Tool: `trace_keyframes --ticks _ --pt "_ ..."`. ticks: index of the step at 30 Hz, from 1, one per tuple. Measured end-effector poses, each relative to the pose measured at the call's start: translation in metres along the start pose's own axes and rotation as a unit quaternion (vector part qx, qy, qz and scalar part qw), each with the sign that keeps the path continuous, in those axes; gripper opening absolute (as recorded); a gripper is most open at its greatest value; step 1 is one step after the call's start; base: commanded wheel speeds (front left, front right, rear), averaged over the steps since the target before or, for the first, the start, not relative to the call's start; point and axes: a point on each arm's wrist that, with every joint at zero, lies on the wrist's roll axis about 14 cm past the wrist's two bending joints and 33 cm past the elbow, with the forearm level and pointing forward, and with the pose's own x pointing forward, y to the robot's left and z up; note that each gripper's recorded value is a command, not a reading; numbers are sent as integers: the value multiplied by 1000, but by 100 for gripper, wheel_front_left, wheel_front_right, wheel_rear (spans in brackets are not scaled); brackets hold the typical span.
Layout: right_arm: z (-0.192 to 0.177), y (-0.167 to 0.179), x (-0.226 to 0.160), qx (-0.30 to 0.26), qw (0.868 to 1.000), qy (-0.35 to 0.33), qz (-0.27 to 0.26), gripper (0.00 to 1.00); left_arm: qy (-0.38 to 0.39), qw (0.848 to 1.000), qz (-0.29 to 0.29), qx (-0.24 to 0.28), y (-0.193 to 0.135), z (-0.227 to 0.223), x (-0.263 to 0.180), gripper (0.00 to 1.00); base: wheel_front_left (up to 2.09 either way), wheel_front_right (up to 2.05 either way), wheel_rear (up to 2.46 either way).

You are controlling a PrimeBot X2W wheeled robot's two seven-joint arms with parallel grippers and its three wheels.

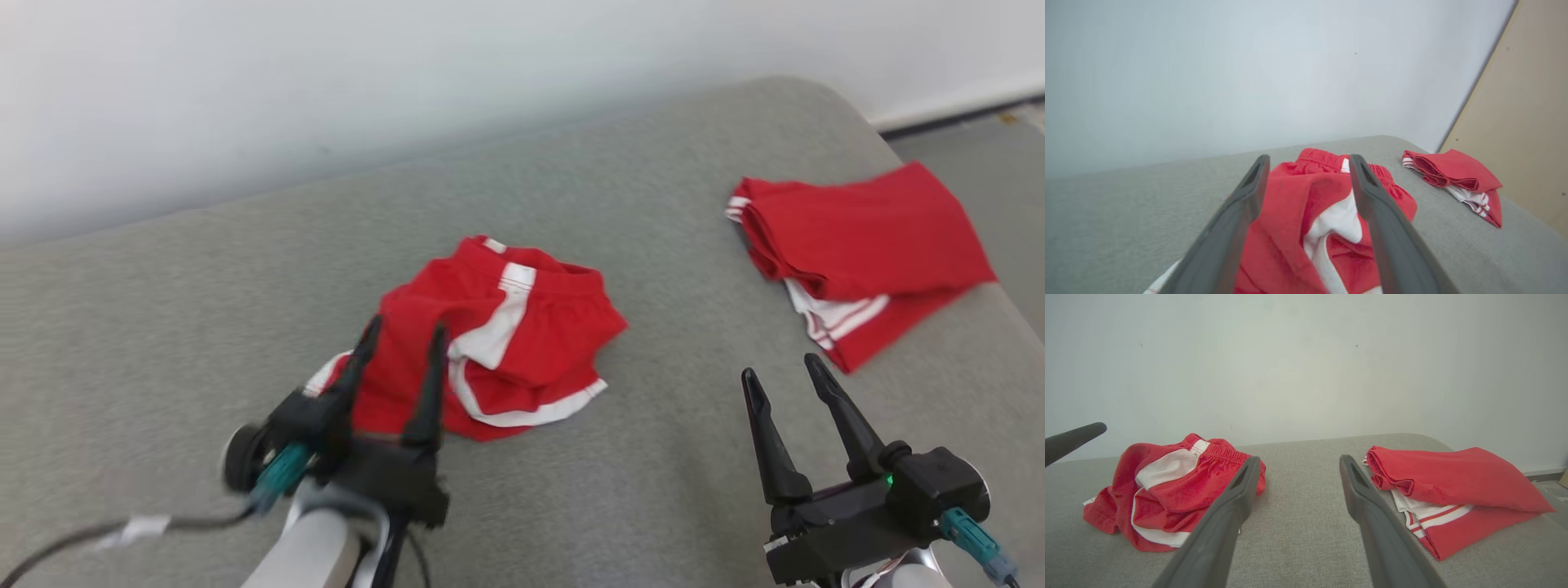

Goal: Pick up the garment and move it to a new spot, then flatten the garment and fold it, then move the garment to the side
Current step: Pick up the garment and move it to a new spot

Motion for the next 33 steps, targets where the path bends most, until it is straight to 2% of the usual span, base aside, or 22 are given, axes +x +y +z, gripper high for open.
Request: trace_keyframes --ticks 7,8,11,18,24,33 --pt "4 22 8 11 999 -13 36 100 -34 994 105 27 58 29 -67 100 0 0 0" --pt "5 30 8 15 999 -15 46 100 -44 990 128 40 71 38 -86 100 0 0 0" --pt "10 38 10 17 998 -25 57 100 -65 984 152 67 84 57 -110 100 0 0 0" --pt "17 53 4 20 997 -37 72 100 -91 967 196 133 95 85 -165 100 0 0 0" --pt "21 62 -8 22 996 -43 79 100 -84 962 204 161 89 86 -199 100 0 0 0" --pt "16 70 -22 22 995 -35 87 100 -65 962 207 166 81 76 -218 100 0 0 0"
